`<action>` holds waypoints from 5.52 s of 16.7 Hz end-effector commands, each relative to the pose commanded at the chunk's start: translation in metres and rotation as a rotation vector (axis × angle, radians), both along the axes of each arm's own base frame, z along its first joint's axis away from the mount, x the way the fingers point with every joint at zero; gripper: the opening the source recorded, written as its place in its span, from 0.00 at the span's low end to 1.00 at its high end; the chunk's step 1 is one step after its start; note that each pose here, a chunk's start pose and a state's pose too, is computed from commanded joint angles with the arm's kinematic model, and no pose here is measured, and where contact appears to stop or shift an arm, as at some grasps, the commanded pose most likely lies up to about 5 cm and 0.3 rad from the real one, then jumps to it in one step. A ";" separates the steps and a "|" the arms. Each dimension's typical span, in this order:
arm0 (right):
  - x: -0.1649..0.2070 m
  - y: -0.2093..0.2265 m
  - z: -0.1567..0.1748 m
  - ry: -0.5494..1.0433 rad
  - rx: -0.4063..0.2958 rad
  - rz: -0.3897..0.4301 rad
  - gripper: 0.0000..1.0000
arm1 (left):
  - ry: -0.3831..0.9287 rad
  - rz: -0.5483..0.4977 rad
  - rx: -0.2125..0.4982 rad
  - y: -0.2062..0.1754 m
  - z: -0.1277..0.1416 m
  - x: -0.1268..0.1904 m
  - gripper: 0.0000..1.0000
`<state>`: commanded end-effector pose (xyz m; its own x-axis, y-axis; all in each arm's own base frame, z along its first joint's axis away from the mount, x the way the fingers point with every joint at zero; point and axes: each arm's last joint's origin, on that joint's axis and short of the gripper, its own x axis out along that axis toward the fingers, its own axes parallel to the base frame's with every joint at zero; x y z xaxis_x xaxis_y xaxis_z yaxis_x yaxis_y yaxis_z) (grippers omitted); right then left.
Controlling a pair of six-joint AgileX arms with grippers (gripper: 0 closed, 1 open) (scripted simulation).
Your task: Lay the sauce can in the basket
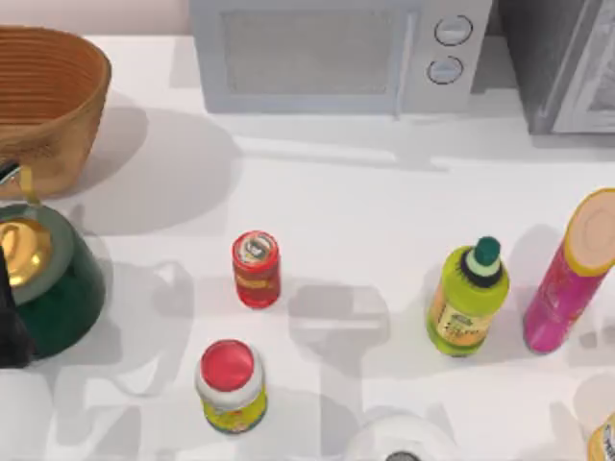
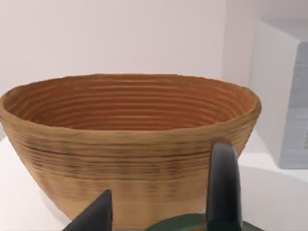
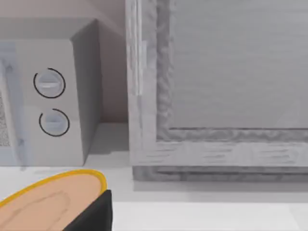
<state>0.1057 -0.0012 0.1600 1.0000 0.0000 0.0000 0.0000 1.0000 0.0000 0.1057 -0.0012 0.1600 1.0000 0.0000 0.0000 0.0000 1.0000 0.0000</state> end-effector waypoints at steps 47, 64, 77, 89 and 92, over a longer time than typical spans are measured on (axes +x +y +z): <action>0.000 0.000 0.000 0.000 0.000 0.000 1.00 | 0.565 -1.380 0.518 -0.131 -0.077 0.223 1.00; 0.000 0.000 0.000 0.000 0.000 0.000 1.00 | 0.565 -1.380 0.518 -0.131 -0.077 0.223 0.00; 0.000 0.000 0.000 0.000 0.000 0.000 1.00 | 0.467 -1.149 0.568 -0.109 -0.015 0.266 0.00; 0.000 0.000 0.000 0.000 0.000 0.000 1.00 | 0.454 -0.186 0.357 0.030 0.199 0.284 0.00; 0.000 0.000 0.000 0.000 0.000 0.000 1.00 | 0.592 -0.084 0.177 0.045 0.187 0.276 0.00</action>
